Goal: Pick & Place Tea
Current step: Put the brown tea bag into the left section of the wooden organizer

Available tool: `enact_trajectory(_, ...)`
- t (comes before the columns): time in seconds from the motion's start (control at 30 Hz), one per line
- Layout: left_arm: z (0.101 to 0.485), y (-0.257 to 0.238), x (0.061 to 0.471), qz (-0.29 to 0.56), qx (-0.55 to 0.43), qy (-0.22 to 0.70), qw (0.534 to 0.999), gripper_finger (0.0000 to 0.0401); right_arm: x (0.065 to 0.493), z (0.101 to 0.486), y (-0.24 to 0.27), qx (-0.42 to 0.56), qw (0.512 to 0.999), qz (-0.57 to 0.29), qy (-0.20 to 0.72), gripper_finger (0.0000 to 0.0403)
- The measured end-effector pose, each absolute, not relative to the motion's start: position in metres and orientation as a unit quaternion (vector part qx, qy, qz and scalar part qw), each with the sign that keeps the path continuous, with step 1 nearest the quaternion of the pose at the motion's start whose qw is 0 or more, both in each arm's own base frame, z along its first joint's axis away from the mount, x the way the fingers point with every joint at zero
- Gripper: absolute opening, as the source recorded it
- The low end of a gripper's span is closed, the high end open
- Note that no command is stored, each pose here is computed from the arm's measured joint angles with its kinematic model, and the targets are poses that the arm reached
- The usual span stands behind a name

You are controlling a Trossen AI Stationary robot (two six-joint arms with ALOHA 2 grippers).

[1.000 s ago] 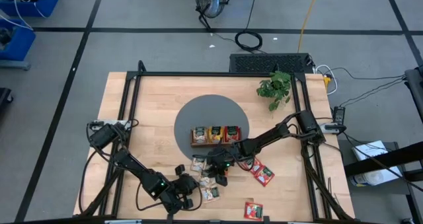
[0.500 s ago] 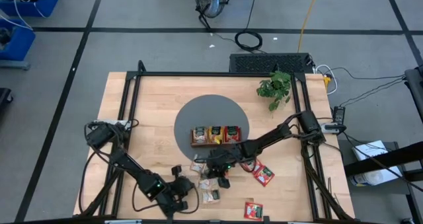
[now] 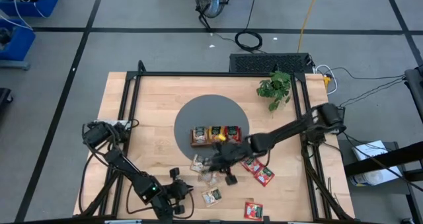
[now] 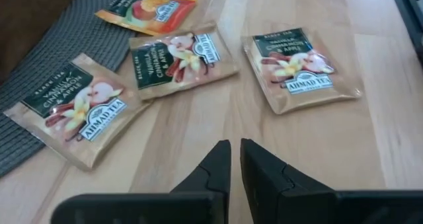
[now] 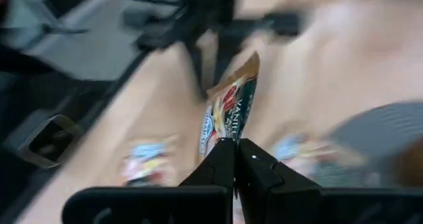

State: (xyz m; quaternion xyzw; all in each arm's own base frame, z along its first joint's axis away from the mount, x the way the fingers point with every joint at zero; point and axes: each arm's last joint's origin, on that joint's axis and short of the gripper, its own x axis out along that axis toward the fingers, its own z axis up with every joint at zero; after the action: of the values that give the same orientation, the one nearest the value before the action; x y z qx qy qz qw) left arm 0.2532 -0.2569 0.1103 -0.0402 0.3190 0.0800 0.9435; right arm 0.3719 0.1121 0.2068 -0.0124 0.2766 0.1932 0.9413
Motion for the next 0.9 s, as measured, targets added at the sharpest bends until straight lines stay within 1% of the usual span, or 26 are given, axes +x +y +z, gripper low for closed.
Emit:
enact_trajectory(0.13,0.111,-0.256,0.255,0.082,-0.042,0.317,0.944,0.0042,0.369,0.257,0.091,-0.101,0.956,0.130,0.241,0.0001)
enact_trajectory(0.2,0.111,-0.256,0.255,0.083,-0.043,0.317,0.944,0.0042,0.369,0.271,0.082,-0.155,0.952,0.107,0.240,0.0001)
enact_trajectory(0.27,0.111,-0.256,0.255,0.083,-0.043,0.317,0.944,0.0042,0.372,0.275,0.073,-0.200,0.946,0.084,0.243,0.0001)
enact_trajectory(0.33,0.111,-0.256,0.255,0.083,-0.043,0.317,0.944,0.0042,0.374,0.274,0.061,-0.217,0.941,0.057,0.252,0.0001)
enact_trajectory(0.5,0.111,-0.258,0.253,0.079,-0.043,0.317,0.944,0.0042,0.383,0.256,0.029,-0.193,0.935,0.016,0.297,0.0001)
enact_trajectory(0.67,0.111,-0.259,0.252,0.075,-0.037,0.318,0.944,0.0042,0.397,0.224,0.018,-0.207,0.920,0.030,0.331,0.0001)
enact_trajectory(0.77,0.111,-0.258,0.252,0.076,-0.036,0.319,0.944,0.0042,0.402,0.206,0.013,-0.227,0.906,0.021,0.356,0.0000)
enact_trajectory(0.9,0.111,-0.258,0.252,0.077,-0.034,0.320,0.944,0.0042,0.405,0.198,0.008,-0.231,0.903,0.019,0.363,0.0000)
